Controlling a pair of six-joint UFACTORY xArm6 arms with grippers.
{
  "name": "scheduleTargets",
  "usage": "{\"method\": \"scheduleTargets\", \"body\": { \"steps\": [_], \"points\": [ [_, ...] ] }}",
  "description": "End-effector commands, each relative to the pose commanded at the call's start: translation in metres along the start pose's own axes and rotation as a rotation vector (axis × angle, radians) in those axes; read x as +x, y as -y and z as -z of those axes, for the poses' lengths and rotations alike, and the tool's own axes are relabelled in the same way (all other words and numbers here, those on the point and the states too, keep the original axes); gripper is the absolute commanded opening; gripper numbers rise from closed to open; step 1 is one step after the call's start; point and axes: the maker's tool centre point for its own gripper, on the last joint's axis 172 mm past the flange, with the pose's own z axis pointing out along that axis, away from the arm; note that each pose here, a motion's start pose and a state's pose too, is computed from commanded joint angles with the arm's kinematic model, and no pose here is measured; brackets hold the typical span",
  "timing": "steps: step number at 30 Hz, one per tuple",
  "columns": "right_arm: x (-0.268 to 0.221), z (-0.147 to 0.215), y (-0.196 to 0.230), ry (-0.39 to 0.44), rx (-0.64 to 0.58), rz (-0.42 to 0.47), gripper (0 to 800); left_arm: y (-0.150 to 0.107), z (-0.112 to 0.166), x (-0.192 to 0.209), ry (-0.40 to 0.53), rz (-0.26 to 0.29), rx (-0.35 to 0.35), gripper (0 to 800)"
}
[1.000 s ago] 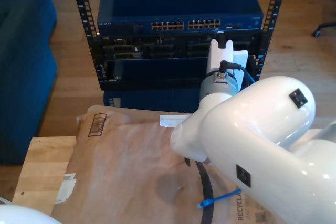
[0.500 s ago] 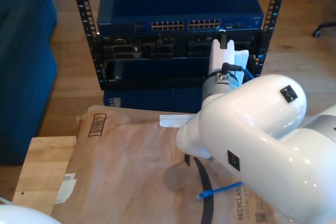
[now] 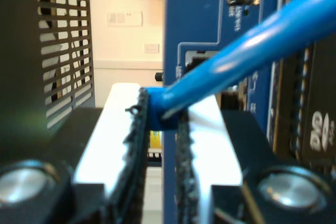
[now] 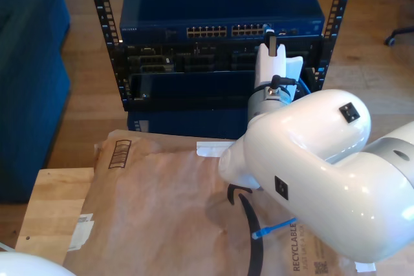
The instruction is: Grab the cable and plug it in
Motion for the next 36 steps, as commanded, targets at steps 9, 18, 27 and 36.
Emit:
{"method": "scheduleTargets", "body": {
  "steps": [9,18,27,36],
  "points": [
    [0.0014,0.0023,-0.0058,0.001,-0.011,0.008,0,0.0,0.0,0.0,0.0,0.0,0.0,800],
    [0.0014,0.0013,-0.0072,0.001,-0.014,0.007,0,0.0,0.0,0.0,0.0,0.0,0.0,800],
    [0.0048,-0.0014,-0.0052,-0.006,-0.009,0.003,0,0.0003,0.0,0.0,0.0,-0.001,0.001,800],
    [0.0048,-0.0005,-0.009,-0.005,-0.015,0.008,0,0.0,0.0,0.0,0.0,0.0,0.0,800]
  ]
}}
